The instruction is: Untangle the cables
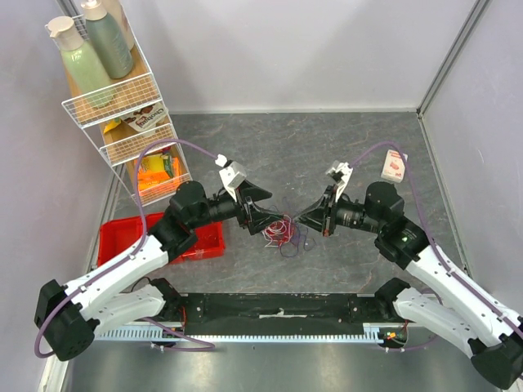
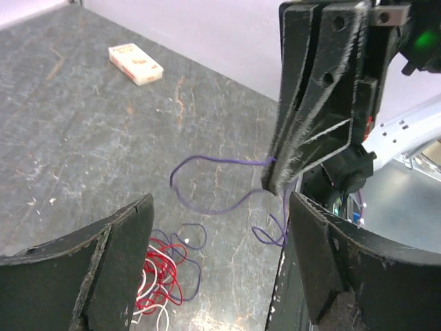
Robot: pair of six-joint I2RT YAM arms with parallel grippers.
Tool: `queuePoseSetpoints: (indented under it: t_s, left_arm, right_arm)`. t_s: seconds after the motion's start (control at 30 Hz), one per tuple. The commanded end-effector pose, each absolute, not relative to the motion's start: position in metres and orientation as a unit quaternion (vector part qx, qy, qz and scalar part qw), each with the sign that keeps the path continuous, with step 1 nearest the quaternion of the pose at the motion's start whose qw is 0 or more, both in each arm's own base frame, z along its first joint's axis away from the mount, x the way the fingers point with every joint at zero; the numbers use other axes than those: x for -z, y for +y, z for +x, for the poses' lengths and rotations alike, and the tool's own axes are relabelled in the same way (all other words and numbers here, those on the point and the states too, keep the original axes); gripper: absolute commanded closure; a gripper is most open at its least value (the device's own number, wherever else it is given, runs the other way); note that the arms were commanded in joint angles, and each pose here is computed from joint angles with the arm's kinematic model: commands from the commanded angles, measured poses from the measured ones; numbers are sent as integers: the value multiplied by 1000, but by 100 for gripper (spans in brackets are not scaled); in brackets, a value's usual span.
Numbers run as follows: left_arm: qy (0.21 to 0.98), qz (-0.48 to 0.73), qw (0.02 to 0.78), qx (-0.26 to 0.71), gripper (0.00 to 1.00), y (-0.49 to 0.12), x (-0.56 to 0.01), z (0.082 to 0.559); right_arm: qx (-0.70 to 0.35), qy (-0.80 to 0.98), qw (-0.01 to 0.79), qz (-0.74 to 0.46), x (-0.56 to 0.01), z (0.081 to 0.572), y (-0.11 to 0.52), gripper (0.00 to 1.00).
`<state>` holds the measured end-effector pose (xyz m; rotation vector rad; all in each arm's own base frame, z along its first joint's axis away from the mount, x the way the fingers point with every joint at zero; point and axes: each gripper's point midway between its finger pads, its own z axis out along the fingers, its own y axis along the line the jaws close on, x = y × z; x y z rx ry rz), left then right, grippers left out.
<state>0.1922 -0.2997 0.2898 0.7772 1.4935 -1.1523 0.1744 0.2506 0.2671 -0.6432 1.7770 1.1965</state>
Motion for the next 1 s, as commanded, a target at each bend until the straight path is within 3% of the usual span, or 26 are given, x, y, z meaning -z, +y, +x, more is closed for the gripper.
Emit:
queuePoseSetpoints:
  t_s: [0.0,0.43,0.57,0.67,0.73,0.8,0.83,0.97]
  left_arm:
    - [592,343,525,505,14,-304,-299,182]
    - [547,364,511,554,18,-307,-308,159]
    - [551,358,523,543,42,-306,-306,164]
    - [548,362,532,534,68,-304,-308,166]
    - [548,359,543,525,91,-302,-308,169]
    - [547,360,554,515,98,-299,-308,171]
    - [544,360,560,512,98,-298,-310,171]
    - [571,324,580,483,98,-290,-310,186]
  right_arm:
    - [-529,653,446,-309,-294,155,270,100]
    - [-532,654,427,-325,-279,147,298,100]
    - [-531,654,425,-331,-276,142,303,100]
    - [-530,656,422,-334,-273,141,306,100]
    - [-528,658,418,-336,-270,140,309,100]
    - [-526,660,415,-339,-267,138,311,100]
    - [-523,663,417,-337,-266,140,311,98]
    - [-464,706,432,-315,-252,160,302,42]
